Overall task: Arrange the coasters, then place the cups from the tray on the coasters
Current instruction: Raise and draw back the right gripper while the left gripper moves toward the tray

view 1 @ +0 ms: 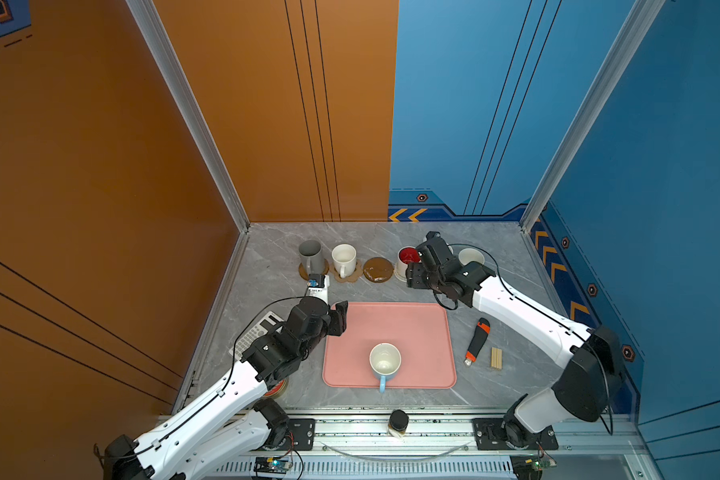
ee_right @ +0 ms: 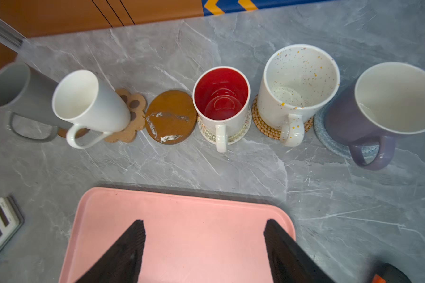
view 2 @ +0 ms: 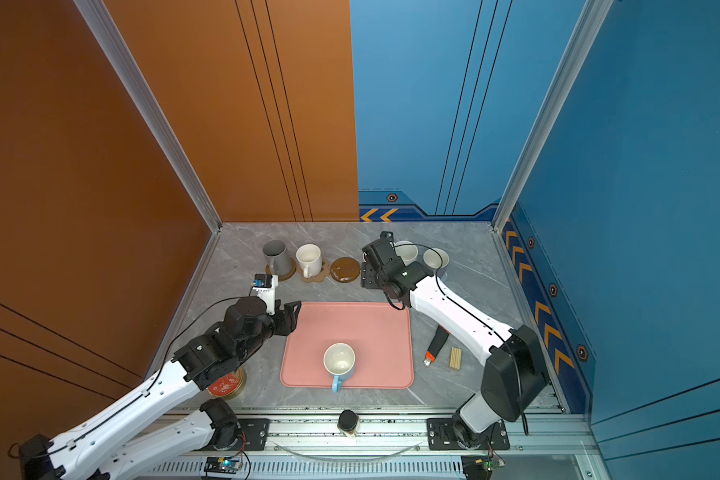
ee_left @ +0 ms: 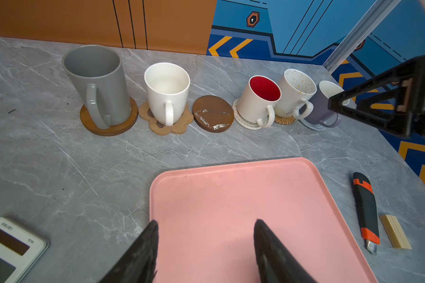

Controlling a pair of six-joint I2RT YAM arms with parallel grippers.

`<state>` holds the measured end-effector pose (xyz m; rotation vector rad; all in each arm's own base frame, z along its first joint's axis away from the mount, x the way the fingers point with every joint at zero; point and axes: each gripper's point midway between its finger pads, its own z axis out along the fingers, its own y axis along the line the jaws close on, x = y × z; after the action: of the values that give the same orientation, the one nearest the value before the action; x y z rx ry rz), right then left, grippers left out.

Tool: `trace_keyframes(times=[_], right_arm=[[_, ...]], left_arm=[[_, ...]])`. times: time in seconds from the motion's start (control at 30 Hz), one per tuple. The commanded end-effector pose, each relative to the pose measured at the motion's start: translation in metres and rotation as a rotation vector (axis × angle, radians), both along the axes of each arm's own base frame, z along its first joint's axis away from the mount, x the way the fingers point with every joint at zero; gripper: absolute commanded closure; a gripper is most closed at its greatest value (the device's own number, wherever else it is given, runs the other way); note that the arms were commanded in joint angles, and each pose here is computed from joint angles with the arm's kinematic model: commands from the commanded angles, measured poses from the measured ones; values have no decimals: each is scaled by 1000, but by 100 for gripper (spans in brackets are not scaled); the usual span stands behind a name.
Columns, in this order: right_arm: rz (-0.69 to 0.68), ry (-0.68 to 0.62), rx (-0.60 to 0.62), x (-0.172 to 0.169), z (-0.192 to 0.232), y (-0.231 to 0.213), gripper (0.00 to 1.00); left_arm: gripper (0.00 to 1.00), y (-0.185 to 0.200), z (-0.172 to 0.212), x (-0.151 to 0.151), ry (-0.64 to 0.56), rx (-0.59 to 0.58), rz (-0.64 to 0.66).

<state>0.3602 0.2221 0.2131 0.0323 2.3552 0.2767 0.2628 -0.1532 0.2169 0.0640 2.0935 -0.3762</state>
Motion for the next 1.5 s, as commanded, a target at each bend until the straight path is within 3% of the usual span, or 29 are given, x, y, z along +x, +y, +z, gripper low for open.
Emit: trace_keyframes(times=[0.0,0.27,0.63,0.87,1.47], right_arm=[[-93,-108,109,-8,25,-2,24],[-152,-198,154,-57,21,-15,21],[-209,-391,260,-86,43,-45,18],[-269,-471,239,-93,49,-60,17],[-262,-482,204,-91,38,-61,15]], left_arm=[[38,-3,4,-3,11,5,-14],[39,-9,2,-10,19,27,-29],[39,-12,2,-28,-7,47,-36],[38,-13,14,-27,-30,60,-36],[38,-39,14,-30,14,151,-123]])
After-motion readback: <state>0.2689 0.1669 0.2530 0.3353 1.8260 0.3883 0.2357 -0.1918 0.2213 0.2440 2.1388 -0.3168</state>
